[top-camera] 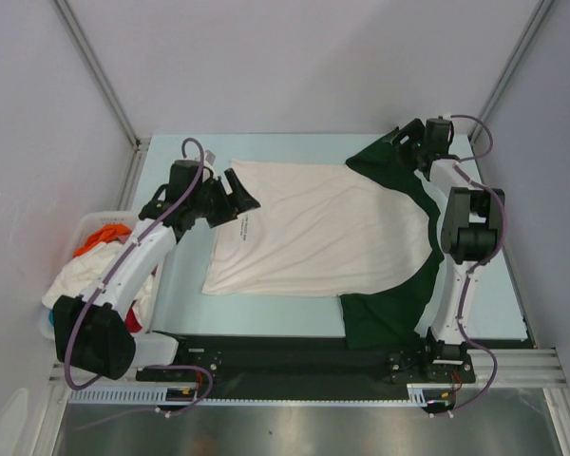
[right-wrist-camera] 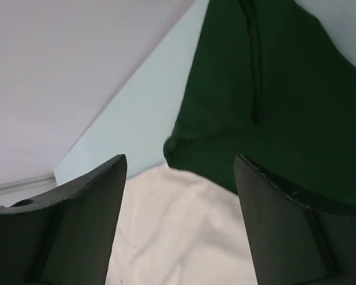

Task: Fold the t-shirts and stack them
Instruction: Flatten the tshirt out

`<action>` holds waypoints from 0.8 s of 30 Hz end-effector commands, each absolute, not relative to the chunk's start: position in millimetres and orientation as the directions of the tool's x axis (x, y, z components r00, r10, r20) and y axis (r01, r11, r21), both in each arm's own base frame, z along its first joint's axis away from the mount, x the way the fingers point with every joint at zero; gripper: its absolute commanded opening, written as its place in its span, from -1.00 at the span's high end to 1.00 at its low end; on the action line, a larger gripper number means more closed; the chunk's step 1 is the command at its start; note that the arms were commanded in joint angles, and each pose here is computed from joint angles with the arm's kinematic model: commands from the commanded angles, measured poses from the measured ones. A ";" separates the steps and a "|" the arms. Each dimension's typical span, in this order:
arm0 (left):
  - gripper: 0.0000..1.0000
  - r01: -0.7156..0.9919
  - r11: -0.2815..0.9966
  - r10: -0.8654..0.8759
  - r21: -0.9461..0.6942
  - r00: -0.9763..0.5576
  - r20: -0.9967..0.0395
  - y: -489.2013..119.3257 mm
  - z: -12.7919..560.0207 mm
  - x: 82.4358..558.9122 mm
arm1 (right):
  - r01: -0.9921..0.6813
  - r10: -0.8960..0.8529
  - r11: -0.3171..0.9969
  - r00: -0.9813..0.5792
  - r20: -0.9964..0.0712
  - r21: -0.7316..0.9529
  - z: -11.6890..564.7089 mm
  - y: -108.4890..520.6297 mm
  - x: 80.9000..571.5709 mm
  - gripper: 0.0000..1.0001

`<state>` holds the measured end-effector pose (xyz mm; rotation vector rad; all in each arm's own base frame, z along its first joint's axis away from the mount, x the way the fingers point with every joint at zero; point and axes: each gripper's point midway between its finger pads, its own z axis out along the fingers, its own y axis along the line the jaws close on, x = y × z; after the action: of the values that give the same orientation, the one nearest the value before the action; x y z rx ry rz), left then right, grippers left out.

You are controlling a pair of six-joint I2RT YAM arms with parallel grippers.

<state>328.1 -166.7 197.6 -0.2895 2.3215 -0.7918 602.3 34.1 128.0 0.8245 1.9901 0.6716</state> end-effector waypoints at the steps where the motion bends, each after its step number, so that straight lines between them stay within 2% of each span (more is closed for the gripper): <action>1: -0.66 0.076 0.757 -0.358 -0.649 -0.783 -0.510 -183.0 230.0 326.1 | 0.224 0.800 0.549 -0.420 -0.429 0.805 141.0 46.2 632.6 -0.56; 3: -0.65 0.076 0.764 -0.351 -0.641 -0.785 -0.511 -182.6 231.3 328.4 | 0.230 0.811 0.527 -0.424 -0.403 0.818 141.4 49.6 642.1 -0.40; 4: -0.63 0.071 0.767 -0.346 -0.638 -0.791 -0.504 -183.2 229.1 329.7 | 0.280 0.818 0.512 -0.447 -0.362 0.812 117.3 51.7 640.2 -0.36; 7: -0.56 0.051 0.756 -0.345 -0.653 -0.817 -0.463 -187.6 219.2 329.0 | 0.316 0.839 0.467 -0.453 -0.301 0.826 96.5 57.1 641.4 -0.32; 11: -0.50 0.020 0.747 -0.348 -0.665 -0.840 -0.417 -192.0 205.8 332.4 | 0.346 0.842 0.461 -0.462 -0.279 0.818 81.5 58.4 637.9 -0.30; 16: -0.50 0.027 0.759 -0.334 -0.650 -0.841 -0.425 -190.1 205.0 330.9 | 0.362 0.853 0.450 -0.444 -0.273 0.817 67.0 44.3 635.0 -0.26; 20: -0.50 0.025 0.756 -0.336 -0.654 -0.843 -0.421 -191.0 205.1 331.2 | 0.344 0.855 0.441 -0.443 -0.271 0.829 59.6 39.5 640.0 -0.07; 24: -0.49 0.021 0.761 -0.335 -0.648 -0.844 -0.420 -190.2 203.4 332.1 | 0.353 0.863 0.409 -0.448 -0.232 0.842 50.8 40.9 642.5 -0.02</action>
<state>329.7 -185.3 186.1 -0.2756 2.4663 -0.8747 635.7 39.9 51.3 1.0343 2.0151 0.9097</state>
